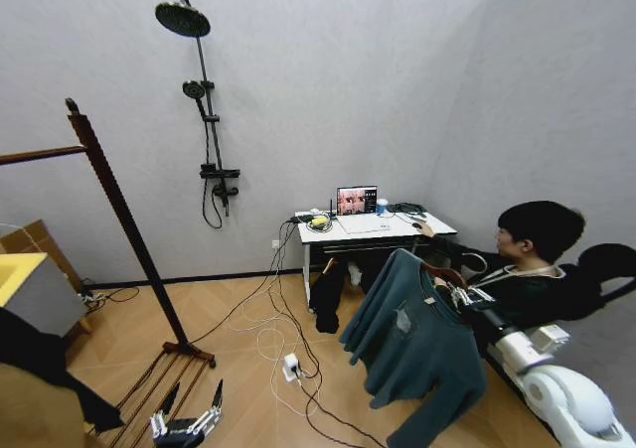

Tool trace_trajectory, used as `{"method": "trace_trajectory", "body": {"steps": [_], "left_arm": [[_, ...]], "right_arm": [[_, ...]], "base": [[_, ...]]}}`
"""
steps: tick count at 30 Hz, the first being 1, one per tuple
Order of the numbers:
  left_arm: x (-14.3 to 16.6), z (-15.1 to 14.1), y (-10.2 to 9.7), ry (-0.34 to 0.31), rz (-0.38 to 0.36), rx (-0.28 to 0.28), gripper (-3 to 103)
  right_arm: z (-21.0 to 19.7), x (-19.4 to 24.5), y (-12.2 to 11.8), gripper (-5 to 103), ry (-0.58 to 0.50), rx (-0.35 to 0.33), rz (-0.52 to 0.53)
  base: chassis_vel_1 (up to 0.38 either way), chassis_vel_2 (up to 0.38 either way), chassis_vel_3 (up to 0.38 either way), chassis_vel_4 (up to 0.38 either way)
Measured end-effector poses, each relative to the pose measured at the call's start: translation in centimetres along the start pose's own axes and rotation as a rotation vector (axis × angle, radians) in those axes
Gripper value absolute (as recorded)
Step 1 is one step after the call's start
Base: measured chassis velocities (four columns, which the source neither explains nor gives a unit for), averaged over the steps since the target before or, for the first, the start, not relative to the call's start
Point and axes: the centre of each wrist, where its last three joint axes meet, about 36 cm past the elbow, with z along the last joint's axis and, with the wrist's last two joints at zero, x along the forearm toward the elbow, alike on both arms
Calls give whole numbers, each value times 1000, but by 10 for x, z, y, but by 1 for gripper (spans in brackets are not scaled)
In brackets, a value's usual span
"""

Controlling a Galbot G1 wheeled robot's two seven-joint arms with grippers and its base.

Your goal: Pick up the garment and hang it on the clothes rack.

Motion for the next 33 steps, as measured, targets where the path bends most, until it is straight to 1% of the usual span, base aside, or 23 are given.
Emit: {"method": "trace_trajectory", "body": {"steps": [8,17,33], "left_arm": [[0,0,0,0,0,0,100],[0,0,0,0,0,0,100],[0,0,0,0,0,0,100]], "right_arm": [[2,3,5,10,-4,4,-5],[4,5,4,10,-3,4,-2],[2,4,6,10,-9,2,-5]], "base": [[0,0,0,0],[5,4,6,5],[90,81,87,84]]}}
